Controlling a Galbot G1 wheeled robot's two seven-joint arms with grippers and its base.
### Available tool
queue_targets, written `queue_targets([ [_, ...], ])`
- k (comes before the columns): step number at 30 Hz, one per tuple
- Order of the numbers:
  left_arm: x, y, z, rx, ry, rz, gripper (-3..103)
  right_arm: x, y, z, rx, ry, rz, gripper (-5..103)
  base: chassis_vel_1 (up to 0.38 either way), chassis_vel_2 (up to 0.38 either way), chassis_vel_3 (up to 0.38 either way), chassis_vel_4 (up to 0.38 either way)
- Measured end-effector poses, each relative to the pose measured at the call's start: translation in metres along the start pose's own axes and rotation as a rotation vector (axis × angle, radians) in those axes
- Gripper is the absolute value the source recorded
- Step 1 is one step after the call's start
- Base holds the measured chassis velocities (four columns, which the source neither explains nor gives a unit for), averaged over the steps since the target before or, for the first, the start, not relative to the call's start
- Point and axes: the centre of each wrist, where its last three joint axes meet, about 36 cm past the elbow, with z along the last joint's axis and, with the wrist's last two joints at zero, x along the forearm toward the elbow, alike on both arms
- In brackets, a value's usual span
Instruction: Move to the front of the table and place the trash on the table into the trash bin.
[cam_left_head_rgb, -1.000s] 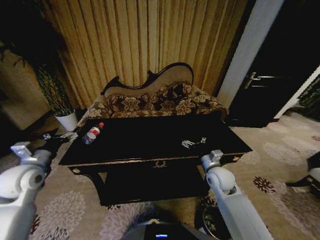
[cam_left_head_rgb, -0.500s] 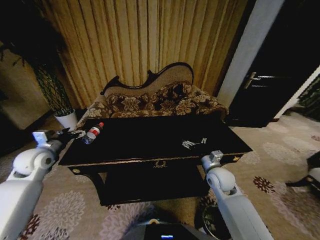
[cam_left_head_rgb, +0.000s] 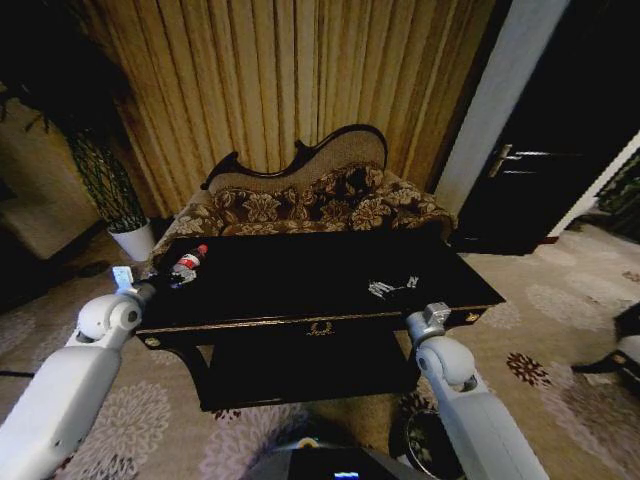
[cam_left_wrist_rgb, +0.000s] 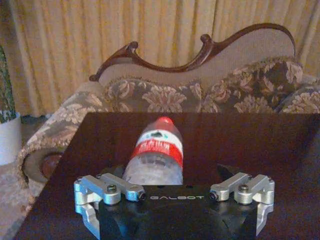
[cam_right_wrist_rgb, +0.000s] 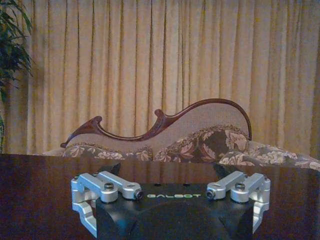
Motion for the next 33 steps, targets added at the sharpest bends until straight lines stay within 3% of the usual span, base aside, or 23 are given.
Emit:
queue_targets([
  [18,0.008,0.006,0.009,0.009,0.036,-0.021,103,-0.007,0.003,0.008,-0.001,0.016,-0.009,100,0.0,0.0,0.0,0.0],
  [26,0.01,0.001,0.009,0.012,0.03,-0.02,78,-0.007,0.002,0.009,-0.001,0.019,-0.006,100,0.0,0.0,0.0,0.0],
  [29,0.011,0.0,0.01,0.013,0.029,-0.019,62,-0.007,0.001,0.009,-0.001,0.02,-0.004,100,0.0,0.0,0.0,0.0],
  [33,0.013,0.001,0.01,0.013,0.025,-0.021,55,-0.007,0.001,0.009,0.0,0.02,-0.004,100,0.0,0.0,0.0,0.0],
])
